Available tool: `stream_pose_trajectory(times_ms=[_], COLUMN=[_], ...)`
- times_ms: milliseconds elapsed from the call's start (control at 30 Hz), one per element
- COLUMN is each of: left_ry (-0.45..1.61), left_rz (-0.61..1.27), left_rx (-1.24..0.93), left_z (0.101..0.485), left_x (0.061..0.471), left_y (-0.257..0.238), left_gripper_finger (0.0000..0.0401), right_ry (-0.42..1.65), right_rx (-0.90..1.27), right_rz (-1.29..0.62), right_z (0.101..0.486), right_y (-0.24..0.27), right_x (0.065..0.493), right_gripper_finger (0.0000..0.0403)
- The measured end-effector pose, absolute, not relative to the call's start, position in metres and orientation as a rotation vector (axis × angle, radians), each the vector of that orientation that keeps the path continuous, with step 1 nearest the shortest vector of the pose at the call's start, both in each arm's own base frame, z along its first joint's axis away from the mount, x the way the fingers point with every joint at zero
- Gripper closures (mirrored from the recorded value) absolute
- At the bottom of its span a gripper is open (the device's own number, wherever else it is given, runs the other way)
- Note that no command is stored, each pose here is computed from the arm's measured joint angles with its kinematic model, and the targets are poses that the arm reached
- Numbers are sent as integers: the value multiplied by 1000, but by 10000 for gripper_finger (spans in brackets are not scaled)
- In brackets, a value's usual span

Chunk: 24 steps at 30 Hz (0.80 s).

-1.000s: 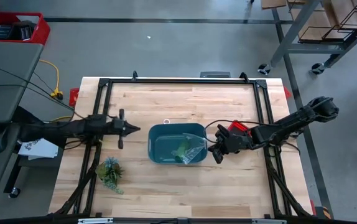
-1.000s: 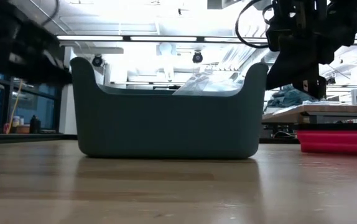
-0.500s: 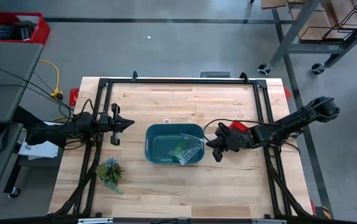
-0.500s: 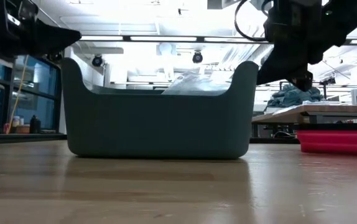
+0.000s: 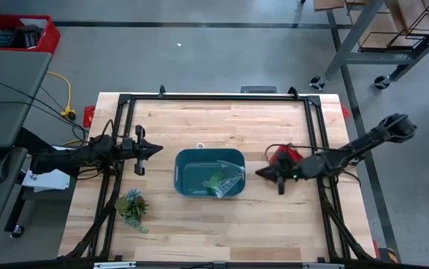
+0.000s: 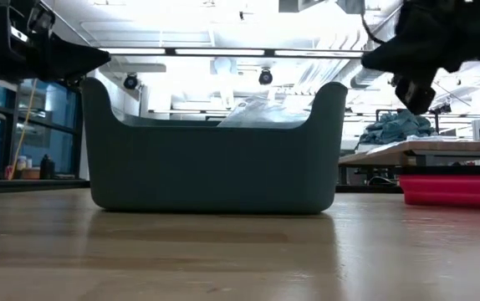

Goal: Roll bandage
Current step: Return to Home Position

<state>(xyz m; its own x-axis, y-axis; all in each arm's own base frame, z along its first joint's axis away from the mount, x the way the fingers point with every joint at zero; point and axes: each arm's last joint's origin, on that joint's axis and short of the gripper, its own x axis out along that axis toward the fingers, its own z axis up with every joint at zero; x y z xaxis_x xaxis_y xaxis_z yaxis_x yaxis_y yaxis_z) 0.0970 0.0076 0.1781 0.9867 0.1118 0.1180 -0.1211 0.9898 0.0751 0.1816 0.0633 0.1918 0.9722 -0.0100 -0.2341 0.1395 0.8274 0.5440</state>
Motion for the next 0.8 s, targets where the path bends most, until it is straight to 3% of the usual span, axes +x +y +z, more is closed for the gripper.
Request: stream_pose_trajectory(times_ms=[200, 800], left_ry=[-109, -106], left_rz=[117, 116], left_rx=[82, 82], left_z=[178, 177], left_x=[97, 97], left_y=[8, 8], left_gripper_finger=[400, 400], right_ry=[-6, 366], right_rx=[512, 275], right_rz=[-97, 63], right_z=[181, 128], right_y=[31, -12], right_x=[157, 138], right_gripper_finger=[403, 403])
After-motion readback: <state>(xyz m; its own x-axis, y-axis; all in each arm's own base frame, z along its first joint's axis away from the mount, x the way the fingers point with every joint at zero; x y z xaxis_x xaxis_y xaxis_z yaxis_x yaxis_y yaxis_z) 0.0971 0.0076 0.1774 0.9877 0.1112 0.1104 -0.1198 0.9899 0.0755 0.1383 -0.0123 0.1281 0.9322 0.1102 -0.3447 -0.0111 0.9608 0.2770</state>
